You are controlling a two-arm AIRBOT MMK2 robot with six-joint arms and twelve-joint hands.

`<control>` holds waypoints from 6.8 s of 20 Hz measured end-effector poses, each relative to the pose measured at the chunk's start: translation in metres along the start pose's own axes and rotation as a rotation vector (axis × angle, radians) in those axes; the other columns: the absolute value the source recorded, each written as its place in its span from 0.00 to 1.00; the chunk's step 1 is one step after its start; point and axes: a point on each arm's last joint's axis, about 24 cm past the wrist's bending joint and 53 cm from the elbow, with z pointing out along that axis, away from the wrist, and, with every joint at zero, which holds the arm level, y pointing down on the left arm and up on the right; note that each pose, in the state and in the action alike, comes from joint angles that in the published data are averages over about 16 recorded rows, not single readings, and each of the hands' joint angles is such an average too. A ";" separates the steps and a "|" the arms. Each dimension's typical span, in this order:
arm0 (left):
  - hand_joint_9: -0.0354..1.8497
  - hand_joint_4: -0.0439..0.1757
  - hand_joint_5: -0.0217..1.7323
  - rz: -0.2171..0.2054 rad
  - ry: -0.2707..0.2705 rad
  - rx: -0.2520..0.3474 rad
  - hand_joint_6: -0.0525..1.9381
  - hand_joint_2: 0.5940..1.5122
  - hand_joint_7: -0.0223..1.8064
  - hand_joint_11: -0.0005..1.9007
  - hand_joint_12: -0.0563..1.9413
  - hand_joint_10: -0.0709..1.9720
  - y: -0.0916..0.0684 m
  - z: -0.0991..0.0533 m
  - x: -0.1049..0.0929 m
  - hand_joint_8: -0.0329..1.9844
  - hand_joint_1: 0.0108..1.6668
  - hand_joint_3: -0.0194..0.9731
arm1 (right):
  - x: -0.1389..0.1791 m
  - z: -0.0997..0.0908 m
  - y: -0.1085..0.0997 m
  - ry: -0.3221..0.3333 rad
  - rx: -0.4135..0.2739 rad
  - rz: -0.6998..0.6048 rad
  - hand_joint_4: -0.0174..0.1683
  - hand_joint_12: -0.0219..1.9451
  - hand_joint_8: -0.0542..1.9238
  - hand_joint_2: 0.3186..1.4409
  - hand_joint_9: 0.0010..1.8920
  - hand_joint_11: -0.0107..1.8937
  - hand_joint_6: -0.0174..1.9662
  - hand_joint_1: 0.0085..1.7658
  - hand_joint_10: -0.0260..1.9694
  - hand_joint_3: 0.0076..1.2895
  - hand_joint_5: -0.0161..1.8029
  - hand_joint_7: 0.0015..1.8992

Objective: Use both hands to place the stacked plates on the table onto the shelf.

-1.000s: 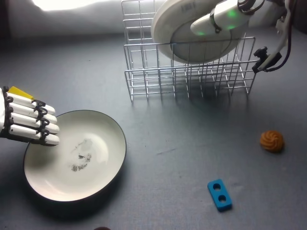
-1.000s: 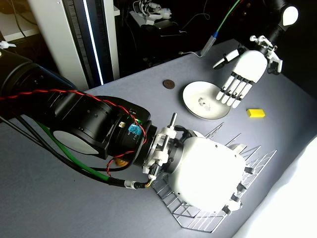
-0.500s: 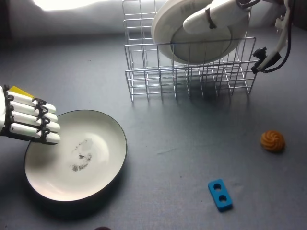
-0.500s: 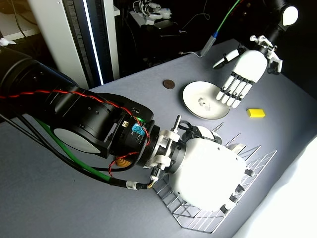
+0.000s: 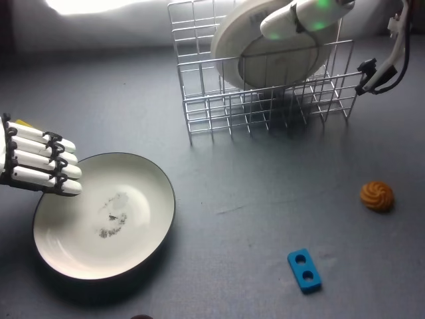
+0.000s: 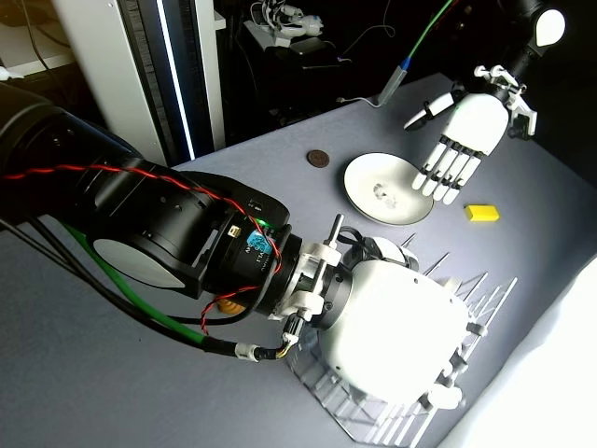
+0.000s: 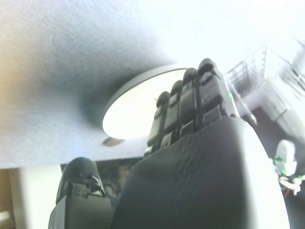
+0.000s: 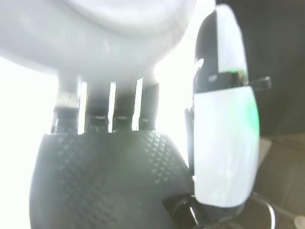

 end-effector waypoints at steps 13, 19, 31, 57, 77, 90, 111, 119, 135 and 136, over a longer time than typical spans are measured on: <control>0.02 0.22 0.02 -0.004 0.012 -0.014 0.03 0.52 0.02 0.01 0.02 0.03 0.004 0.000 0.006 0.01 0.01 0.04 | 0.018 -0.018 0.049 0.042 -0.132 -0.206 0.08 0.78 0.04 0.56 0.24 0.08 0.02 0.62 0.49 0.00 0.41 0.44; 0.01 0.23 0.02 -0.013 0.030 -0.028 0.03 0.52 0.02 0.01 0.02 0.02 0.007 0.001 0.014 0.01 0.01 0.04 | 0.063 -0.045 0.092 0.110 -0.262 -0.456 0.08 0.76 0.04 0.56 0.23 0.08 0.02 0.61 0.46 0.01 0.40 0.42; 0.01 0.21 0.02 -0.045 0.087 -0.063 0.03 0.52 0.01 0.01 0.03 0.02 0.013 0.003 0.039 0.01 0.01 0.04 | 0.189 -0.094 0.092 0.293 -0.402 -0.911 0.11 0.40 0.04 0.52 0.11 0.03 0.02 0.51 0.16 0.01 0.17 0.17; 0.01 0.18 0.01 -0.045 0.101 -0.060 0.03 0.52 0.01 0.01 0.03 0.02 0.013 0.008 0.043 0.01 0.01 0.04 | 0.306 -0.039 0.002 0.434 -0.416 -1.082 0.12 0.45 0.04 0.51 0.18 0.04 0.02 0.18 0.03 0.00 0.15 0.17; 0.01 0.17 0.01 -0.033 0.098 -0.054 0.02 0.51 0.01 0.01 0.03 0.02 0.012 0.011 0.038 0.01 0.01 0.04 | 0.328 -0.036 0.024 0.419 -0.484 -1.057 0.06 0.59 0.20 0.59 0.66 0.49 0.17 0.62 0.12 0.01 0.56 0.62; 0.03 0.20 0.02 0.009 -0.070 -0.052 0.03 0.51 0.02 0.01 0.03 0.03 0.011 -0.002 -0.044 0.01 0.01 0.04 | 0.331 -0.038 0.023 0.413 -0.497 -1.054 0.01 0.68 0.38 0.58 0.63 0.46 0.24 0.67 0.31 0.01 0.57 0.62; 0.03 0.20 0.02 0.023 -0.193 -0.047 0.04 0.51 0.02 0.01 0.03 0.04 0.006 -0.032 -0.100 0.01 0.00 0.04 | 0.306 -0.050 0.054 0.378 -0.503 -1.034 0.09 0.71 0.43 0.58 0.58 0.42 0.34 0.68 0.45 0.00 0.58 0.62; 0.03 0.20 0.02 0.016 -0.179 -0.053 0.04 0.51 0.02 0.01 0.03 0.04 0.009 -0.032 -0.094 0.01 0.00 0.04 | 0.292 -0.068 0.079 0.362 -0.517 -1.008 0.09 0.73 0.43 0.58 0.58 0.43 0.35 0.69 0.47 0.00 0.60 0.62; 0.03 0.20 0.02 0.005 -0.155 -0.075 0.04 0.51 0.02 0.01 0.03 0.04 0.016 -0.032 -0.084 0.01 0.00 0.04 | 0.245 -0.098 0.126 0.354 -0.480 -0.808 0.08 0.70 0.41 0.58 0.58 0.43 0.33 0.70 0.46 0.00 0.59 0.61; 0.03 0.20 0.02 0.005 -0.153 -0.076 0.04 0.51 0.02 0.01 0.03 0.04 0.016 -0.032 -0.083 0.01 0.00 0.04 | 0.239 -0.100 0.131 0.351 -0.475 -0.780 0.08 0.70 0.41 0.58 0.58 0.42 0.33 0.70 0.46 0.00 0.59 0.61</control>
